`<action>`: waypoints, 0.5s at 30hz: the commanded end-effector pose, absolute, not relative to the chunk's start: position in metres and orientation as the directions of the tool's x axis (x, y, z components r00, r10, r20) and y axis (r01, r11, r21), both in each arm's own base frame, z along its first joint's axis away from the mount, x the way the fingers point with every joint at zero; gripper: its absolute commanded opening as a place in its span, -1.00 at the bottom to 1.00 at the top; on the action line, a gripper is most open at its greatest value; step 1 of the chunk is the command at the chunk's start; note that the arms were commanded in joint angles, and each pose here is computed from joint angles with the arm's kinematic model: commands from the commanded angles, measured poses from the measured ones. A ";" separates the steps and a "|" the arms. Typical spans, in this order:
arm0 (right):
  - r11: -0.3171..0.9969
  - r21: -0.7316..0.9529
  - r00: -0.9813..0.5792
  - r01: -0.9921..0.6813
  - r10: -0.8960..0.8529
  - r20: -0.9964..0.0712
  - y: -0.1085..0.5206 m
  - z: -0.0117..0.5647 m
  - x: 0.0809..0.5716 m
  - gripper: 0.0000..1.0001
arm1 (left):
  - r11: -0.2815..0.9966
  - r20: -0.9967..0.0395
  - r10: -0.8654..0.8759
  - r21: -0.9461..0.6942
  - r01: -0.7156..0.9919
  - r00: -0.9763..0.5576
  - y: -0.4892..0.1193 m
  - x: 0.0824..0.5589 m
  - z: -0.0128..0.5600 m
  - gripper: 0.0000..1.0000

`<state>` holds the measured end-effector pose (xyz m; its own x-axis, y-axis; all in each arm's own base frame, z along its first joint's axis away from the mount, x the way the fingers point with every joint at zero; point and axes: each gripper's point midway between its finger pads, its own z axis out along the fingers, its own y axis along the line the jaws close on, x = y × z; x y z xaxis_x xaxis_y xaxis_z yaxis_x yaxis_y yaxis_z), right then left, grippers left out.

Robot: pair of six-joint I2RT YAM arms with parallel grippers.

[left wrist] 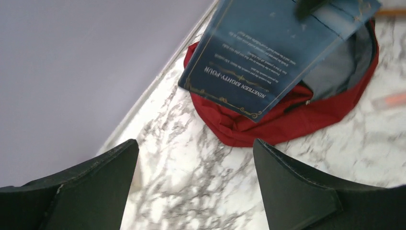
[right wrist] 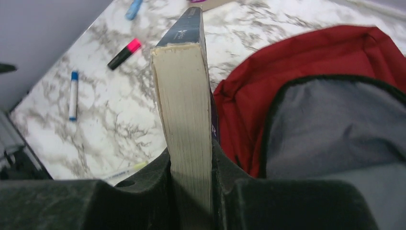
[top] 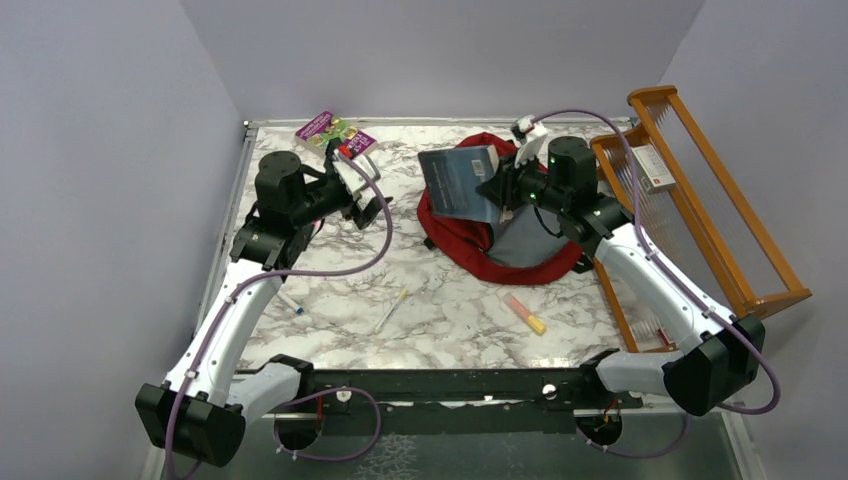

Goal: Pack the student bag
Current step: Pick up the book from the center of the board.

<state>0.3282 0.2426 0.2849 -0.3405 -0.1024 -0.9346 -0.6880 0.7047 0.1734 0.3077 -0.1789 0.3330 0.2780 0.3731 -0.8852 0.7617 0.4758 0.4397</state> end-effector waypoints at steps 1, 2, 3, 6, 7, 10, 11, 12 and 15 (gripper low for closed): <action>0.815 0.417 -0.360 -0.403 0.278 -0.891 0.205 0.335 0.365 -0.99 | 0.772 -0.995 0.097 0.087 0.630 0.019 -0.166 0.347 0.357 0.74; 0.831 0.442 -0.353 -0.337 0.324 -0.878 0.195 0.338 0.370 -0.99 | 0.770 -0.996 0.076 0.024 0.637 -0.053 -0.170 0.351 0.349 0.71; 0.840 0.455 -0.338 -0.295 0.353 -0.872 0.188 0.342 0.373 -0.99 | 0.757 -0.992 0.056 -0.033 0.653 -0.116 -0.177 0.353 0.344 0.66; 0.865 0.470 -0.264 -0.173 0.419 -0.869 0.164 0.355 0.379 -0.99 | 0.738 -0.962 -0.007 -0.189 0.648 -0.273 -0.190 0.363 0.326 0.52; 0.867 0.472 -0.235 -0.156 0.432 -0.871 0.158 0.361 0.379 -0.99 | 0.739 -0.954 -0.026 -0.220 0.637 -0.300 -0.193 0.367 0.322 0.51; 0.878 0.459 -0.135 -0.136 0.442 -0.887 0.141 0.382 0.378 -0.99 | 0.751 -0.944 -0.042 -0.246 0.613 -0.328 -0.201 0.379 0.316 0.51; 0.881 0.460 -0.118 -0.113 0.448 -0.886 0.135 0.386 0.379 -0.99 | 0.756 -0.944 -0.033 -0.238 0.609 -0.328 -0.205 0.382 0.315 0.52; 0.883 0.460 -0.101 -0.095 0.451 -0.887 0.129 0.389 0.381 -0.99 | 0.759 -0.946 -0.019 -0.225 0.611 -0.324 -0.210 0.385 0.312 0.52; 0.874 0.468 -0.097 -0.130 0.458 -0.884 0.119 0.397 0.387 -0.94 | 0.763 -0.956 0.055 -0.147 0.630 -0.289 -0.239 0.388 0.310 0.55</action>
<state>0.3751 0.1464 0.3102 -0.3424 0.3330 -0.8786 -0.1012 0.9166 0.3868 0.3830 -0.2084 0.2897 -0.3359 0.0427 -0.9409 0.6367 0.7465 -0.1934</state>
